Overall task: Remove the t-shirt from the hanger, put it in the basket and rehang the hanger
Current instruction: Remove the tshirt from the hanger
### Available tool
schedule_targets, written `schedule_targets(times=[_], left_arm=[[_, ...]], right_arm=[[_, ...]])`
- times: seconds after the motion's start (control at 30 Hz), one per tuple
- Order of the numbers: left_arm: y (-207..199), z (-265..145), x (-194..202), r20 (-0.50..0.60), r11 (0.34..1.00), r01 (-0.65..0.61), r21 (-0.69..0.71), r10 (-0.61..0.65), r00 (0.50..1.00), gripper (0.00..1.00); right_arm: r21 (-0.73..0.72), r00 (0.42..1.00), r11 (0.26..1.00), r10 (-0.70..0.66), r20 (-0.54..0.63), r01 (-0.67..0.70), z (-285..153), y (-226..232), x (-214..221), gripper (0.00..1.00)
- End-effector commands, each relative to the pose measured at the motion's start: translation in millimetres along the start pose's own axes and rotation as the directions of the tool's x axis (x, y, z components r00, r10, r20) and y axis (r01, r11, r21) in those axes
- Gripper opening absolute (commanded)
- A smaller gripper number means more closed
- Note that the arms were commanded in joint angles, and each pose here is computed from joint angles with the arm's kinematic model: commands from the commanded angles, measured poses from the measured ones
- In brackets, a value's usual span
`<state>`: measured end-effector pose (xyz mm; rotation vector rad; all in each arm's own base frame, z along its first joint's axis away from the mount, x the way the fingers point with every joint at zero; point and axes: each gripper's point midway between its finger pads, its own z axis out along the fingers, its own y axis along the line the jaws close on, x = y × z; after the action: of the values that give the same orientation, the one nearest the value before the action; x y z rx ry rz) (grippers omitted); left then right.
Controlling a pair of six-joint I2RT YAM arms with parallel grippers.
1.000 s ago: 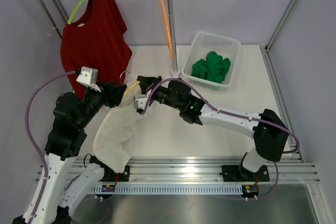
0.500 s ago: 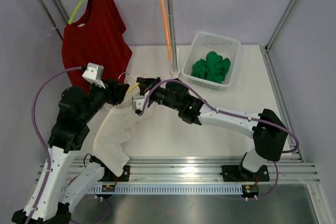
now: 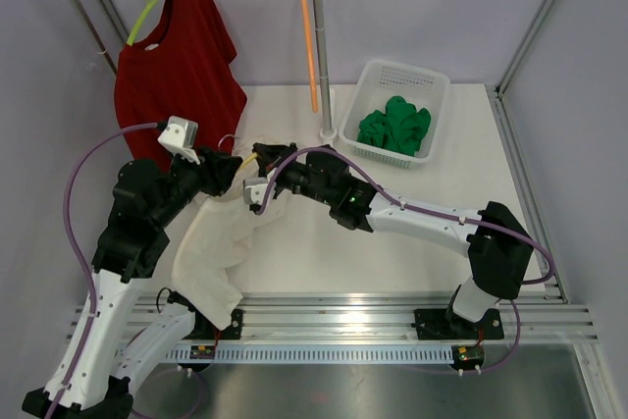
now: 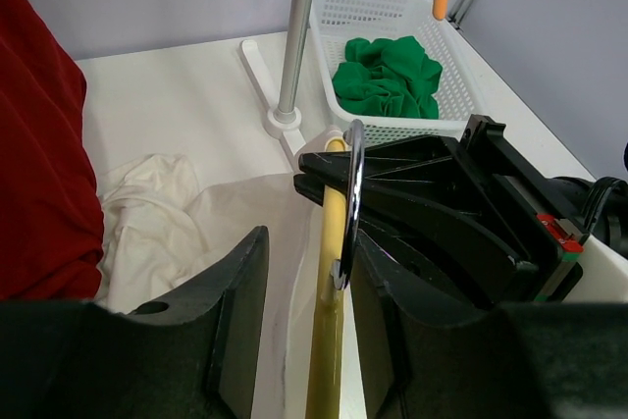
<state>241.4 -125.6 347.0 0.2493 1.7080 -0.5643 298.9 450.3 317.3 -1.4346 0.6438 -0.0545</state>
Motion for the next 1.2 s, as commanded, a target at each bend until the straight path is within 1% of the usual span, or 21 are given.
schedule_targets(times=[0.0, 0.13, 0.27, 0.4, 0.53, 0.6, 0.63, 0.67, 0.7, 0.77, 0.8, 0.87, 0.93, 0.97, 1.0, 1.1, 1.13, 1.17], left_arm=[[-9, -1, -21, 0.051, 0.999, -0.024, 0.034, 0.022, 0.998, 0.40], [-8, -1, -21, 0.049, 0.999, -0.025, 0.031, 0.023, 0.999, 0.38], [-9, -2, -22, 0.053, 0.999, -0.026, 0.031, 0.024, 0.998, 0.31], [-9, -2, -23, 0.055, 0.999, -0.026, 0.030, 0.025, 0.998, 0.31], [-9, -3, -23, 0.058, 0.999, -0.027, 0.029, 0.025, 0.998, 0.26], [-9, -2, -23, 0.058, 0.999, -0.030, 0.030, 0.028, 0.998, 0.19], [-9, -2, -22, 0.057, 0.999, -0.031, 0.030, 0.029, 0.998, 0.07], [-9, -1, -22, 0.057, 0.999, -0.031, 0.030, 0.029, 0.998, 0.02], [-8, -1, -22, 0.056, 0.999, -0.032, 0.027, 0.031, 0.998, 0.00], [-8, -1, -22, 0.055, 0.999, -0.032, 0.028, 0.031, 0.998, 0.00], [-7, 0, -21, 0.053, 0.999, -0.032, 0.025, 0.030, 0.998, 0.00], [-7, 0, -21, 0.052, 0.999, -0.031, 0.023, 0.030, 0.998, 0.00], [-7, 0, -22, 0.057, 0.999, -0.031, 0.022, 0.029, 0.998, 0.00], [-8, -1, -23, 0.064, 0.999, -0.032, 0.024, 0.031, 0.997, 0.00], [-8, -2, -25, 0.071, 0.999, -0.032, 0.025, 0.031, 0.997, 0.00], [-10, -6, -27, 0.091, 0.999, -0.036, 0.030, 0.033, 0.995, 0.00], [-10, -6, -28, 0.095, 0.999, -0.035, 0.031, 0.032, 0.995, 0.00], [-10, -7, -27, 0.097, 0.999, -0.036, 0.032, 0.032, 0.995, 0.00]], right_arm=[[0.131, 0.999, 0.991, -0.020, 0.036, 0.015, 1, -50, -21, 0.00], [0.132, 0.999, 0.991, -0.020, 0.030, 0.016, 2, -51, -20, 0.00], [0.123, 0.999, 0.992, -0.017, 0.033, 0.013, 2, -48, -20, 0.00], [0.115, 0.999, 0.993, -0.018, 0.032, 0.014, 2, -46, -20, 0.00], [0.102, 0.999, 0.995, -0.023, 0.029, 0.020, 1, -43, -19, 0.00], [0.095, 0.999, 0.995, -0.024, 0.028, 0.021, 1, -42, -19, 0.00], [0.095, 0.999, 0.995, -0.026, 0.028, 0.023, 0, -42, -19, 0.00], [0.095, 0.999, 0.995, -0.026, 0.028, 0.023, 0, -42, -19, 0.00], [0.094, 0.999, 0.995, -0.026, 0.031, 0.023, 0, -42, -20, 0.00], [0.096, 0.999, 0.995, -0.023, 0.031, 0.020, 0, -43, -20, 0.00], [0.096, 0.999, 0.995, -0.020, 0.032, 0.017, 0, -43, -21, 0.05], [0.102, 0.999, 0.995, -0.008, 0.036, 0.005, -1, -44, -22, 0.20], [0.102, 0.999, 0.995, 0.002, 0.037, -0.006, -3, -46, -23, 0.30], [0.099, 0.999, 0.995, 0.019, 0.036, -0.023, -4, -45, -23, 0.37], [0.104, 0.999, 0.994, 0.028, 0.043, -0.032, -7, -49, -25, 0.54], [0.110, 0.995, 0.991, 0.068, 0.066, -0.075, -14, -53, -31, 0.71], [0.112, 0.994, 0.990, 0.078, 0.072, -0.086, -16, -54, -32, 0.80], [0.114, 0.991, 0.987, 0.106, 0.086, -0.116, -18, -56, -36, 0.84]])
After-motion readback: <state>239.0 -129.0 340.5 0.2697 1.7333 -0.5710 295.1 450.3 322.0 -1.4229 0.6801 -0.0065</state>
